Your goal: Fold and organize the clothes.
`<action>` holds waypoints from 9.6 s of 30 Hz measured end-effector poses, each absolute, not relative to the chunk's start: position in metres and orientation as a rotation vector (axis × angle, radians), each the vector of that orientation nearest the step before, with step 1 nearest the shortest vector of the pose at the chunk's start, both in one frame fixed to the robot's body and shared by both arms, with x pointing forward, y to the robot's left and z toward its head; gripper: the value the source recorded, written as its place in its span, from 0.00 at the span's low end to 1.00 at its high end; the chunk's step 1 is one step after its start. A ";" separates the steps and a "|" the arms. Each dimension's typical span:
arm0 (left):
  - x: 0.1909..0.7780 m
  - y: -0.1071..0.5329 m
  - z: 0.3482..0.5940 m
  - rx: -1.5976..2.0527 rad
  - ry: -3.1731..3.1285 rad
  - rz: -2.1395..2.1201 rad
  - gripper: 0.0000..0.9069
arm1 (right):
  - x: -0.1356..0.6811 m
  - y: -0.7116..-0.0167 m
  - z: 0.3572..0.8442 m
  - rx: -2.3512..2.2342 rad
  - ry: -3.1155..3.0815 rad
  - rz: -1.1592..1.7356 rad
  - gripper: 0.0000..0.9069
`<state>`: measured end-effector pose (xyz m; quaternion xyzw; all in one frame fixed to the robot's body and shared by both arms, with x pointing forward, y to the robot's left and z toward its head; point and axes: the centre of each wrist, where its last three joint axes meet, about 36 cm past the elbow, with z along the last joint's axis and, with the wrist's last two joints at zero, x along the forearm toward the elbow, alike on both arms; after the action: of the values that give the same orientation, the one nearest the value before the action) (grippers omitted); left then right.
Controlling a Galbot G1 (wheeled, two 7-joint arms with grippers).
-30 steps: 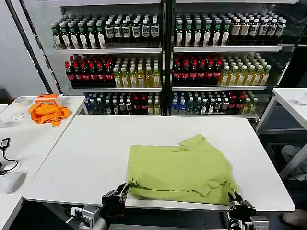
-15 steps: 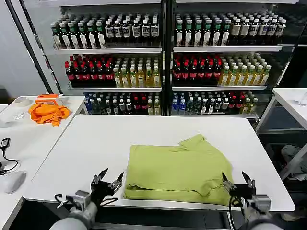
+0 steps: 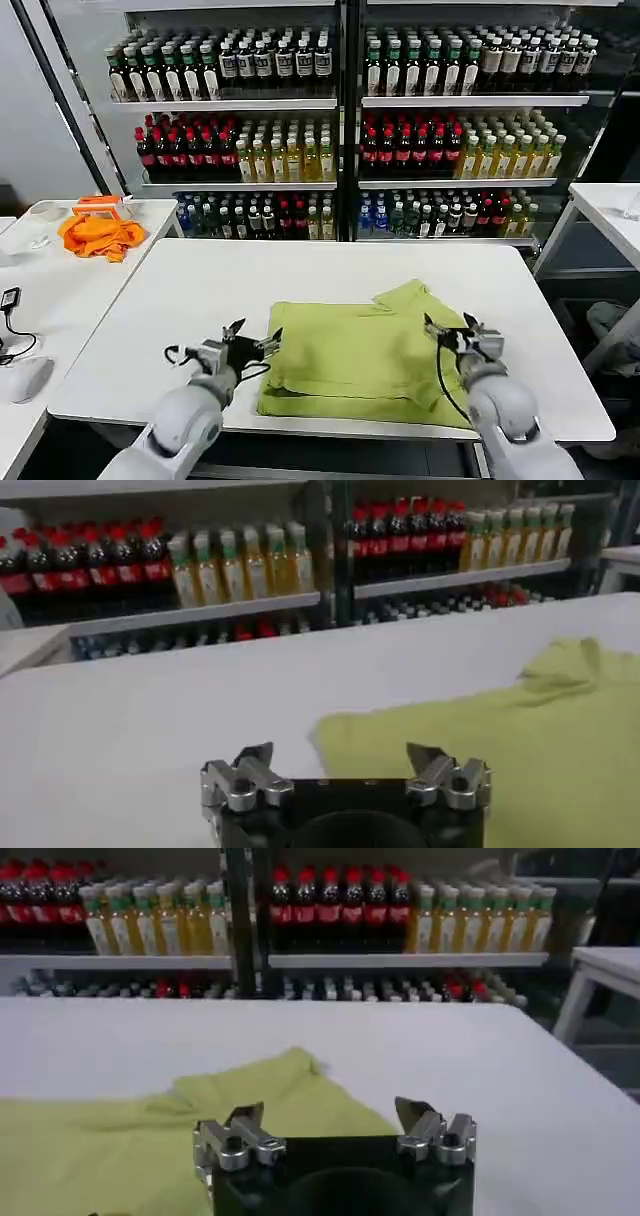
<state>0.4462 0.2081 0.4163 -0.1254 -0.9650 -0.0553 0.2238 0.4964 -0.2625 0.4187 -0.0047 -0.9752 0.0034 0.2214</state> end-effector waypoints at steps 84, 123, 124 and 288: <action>0.445 0.202 0.425 -0.481 -2.689 0.041 0.02 | 0.453 -0.275 0.448 0.019 -2.780 -0.059 0.00; 0.369 0.201 0.391 -0.413 -2.686 -0.057 1.00 | 0.334 -0.273 0.437 -0.042 -2.749 0.029 1.00; 0.367 0.201 0.391 -0.407 -2.690 -0.051 1.00 | 0.332 -0.273 0.438 -0.044 -2.755 0.032 1.00; 0.397 0.223 0.378 -0.382 -2.449 0.642 0.02 | 0.309 -0.266 0.448 -0.078 -2.805 -0.007 1.00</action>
<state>0.3968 0.2226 0.3780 -0.1428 -0.9164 0.2402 0.2866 0.3089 -0.2663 0.4481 -0.0274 -0.9856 -0.0026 0.1668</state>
